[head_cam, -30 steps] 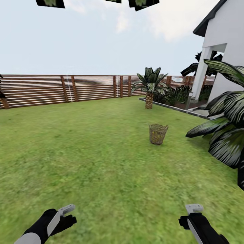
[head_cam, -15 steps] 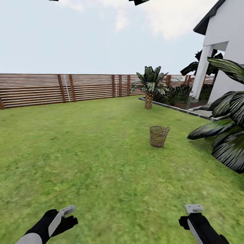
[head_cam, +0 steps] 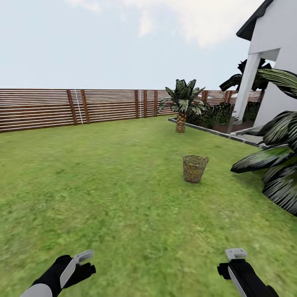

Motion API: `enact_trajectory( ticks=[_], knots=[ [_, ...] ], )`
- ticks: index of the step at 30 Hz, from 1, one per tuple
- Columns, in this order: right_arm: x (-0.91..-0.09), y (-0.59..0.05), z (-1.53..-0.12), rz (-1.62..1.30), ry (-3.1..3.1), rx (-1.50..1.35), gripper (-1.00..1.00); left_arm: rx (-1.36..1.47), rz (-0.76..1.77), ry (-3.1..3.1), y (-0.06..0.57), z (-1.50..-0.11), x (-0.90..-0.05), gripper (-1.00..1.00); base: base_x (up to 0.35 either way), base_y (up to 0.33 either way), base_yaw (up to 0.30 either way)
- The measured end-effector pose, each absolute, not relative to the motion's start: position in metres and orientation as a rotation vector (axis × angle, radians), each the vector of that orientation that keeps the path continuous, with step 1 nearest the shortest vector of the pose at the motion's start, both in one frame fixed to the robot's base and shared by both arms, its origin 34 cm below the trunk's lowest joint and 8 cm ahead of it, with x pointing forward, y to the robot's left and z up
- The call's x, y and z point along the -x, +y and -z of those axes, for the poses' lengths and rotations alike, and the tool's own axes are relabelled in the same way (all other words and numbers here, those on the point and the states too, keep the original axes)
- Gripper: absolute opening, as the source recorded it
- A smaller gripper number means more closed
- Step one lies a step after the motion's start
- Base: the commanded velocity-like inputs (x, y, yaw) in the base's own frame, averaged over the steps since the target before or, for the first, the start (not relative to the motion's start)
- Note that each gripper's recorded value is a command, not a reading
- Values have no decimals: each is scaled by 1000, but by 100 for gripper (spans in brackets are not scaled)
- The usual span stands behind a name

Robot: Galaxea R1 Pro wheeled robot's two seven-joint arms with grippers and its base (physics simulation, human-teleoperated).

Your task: Take the three Easter eggs out of the wicker basket on the lawn in the garden, then place them on the lawn next to a single tree (choose any tree) so that all three eggs are next to the same tree and none are left in the basket.

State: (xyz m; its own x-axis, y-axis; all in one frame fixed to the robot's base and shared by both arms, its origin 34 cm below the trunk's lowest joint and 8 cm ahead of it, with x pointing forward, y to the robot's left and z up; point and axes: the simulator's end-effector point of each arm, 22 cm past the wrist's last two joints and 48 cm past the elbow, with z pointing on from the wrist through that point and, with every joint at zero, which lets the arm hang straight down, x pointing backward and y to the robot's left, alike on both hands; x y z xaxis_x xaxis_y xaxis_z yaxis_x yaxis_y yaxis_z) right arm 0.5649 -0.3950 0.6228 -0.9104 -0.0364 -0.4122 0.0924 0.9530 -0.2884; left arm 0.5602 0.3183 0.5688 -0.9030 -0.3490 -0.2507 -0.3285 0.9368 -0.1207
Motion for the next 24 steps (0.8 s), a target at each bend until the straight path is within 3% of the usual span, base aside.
enact_trajectory(
  ticks=[24],
  knots=[
    [-568, -398, -629, 422, 2667, -51, 100, 498, 124, 2814, 312, -573, -563, 100, 331, 0, 3]
  ],
)
